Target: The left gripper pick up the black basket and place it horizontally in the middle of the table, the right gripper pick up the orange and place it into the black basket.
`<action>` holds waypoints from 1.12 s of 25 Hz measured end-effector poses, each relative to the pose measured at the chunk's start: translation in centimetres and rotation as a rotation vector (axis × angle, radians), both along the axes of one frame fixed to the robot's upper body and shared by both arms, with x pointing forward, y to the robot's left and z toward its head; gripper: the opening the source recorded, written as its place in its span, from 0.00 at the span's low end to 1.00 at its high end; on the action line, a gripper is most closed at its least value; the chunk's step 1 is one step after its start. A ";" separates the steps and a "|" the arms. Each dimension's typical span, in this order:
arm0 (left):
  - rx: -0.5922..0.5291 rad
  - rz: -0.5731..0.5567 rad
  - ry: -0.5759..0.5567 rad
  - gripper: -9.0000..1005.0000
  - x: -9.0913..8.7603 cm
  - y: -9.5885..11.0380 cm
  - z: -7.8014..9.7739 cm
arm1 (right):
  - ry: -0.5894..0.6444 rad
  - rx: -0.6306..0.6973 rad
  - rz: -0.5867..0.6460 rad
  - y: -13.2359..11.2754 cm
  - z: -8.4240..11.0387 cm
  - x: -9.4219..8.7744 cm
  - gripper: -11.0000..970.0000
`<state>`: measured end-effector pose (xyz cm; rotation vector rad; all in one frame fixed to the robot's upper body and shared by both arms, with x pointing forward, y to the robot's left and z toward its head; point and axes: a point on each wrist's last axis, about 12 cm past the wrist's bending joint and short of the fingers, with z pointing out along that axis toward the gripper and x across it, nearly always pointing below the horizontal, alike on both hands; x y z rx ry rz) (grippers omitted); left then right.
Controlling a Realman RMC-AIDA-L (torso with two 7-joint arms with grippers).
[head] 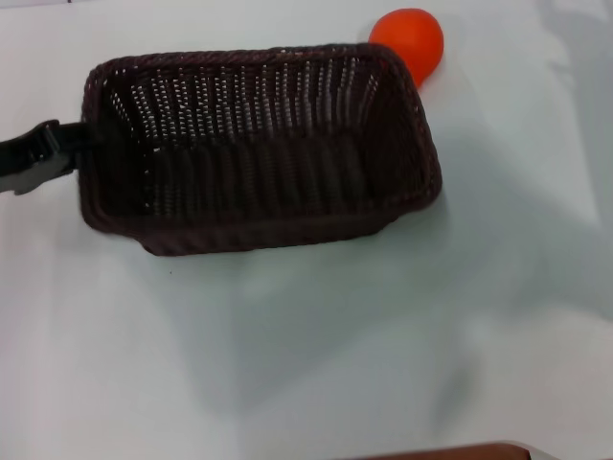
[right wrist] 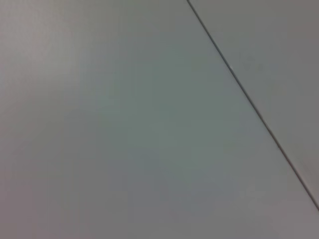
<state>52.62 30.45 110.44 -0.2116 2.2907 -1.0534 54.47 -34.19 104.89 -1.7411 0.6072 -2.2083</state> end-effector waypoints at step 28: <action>0.114 0.220 -0.877 0.55 -2.3 4.5 -1.3 | 0.138 -0.165 0.788 0.5 6.4 4.6 0.95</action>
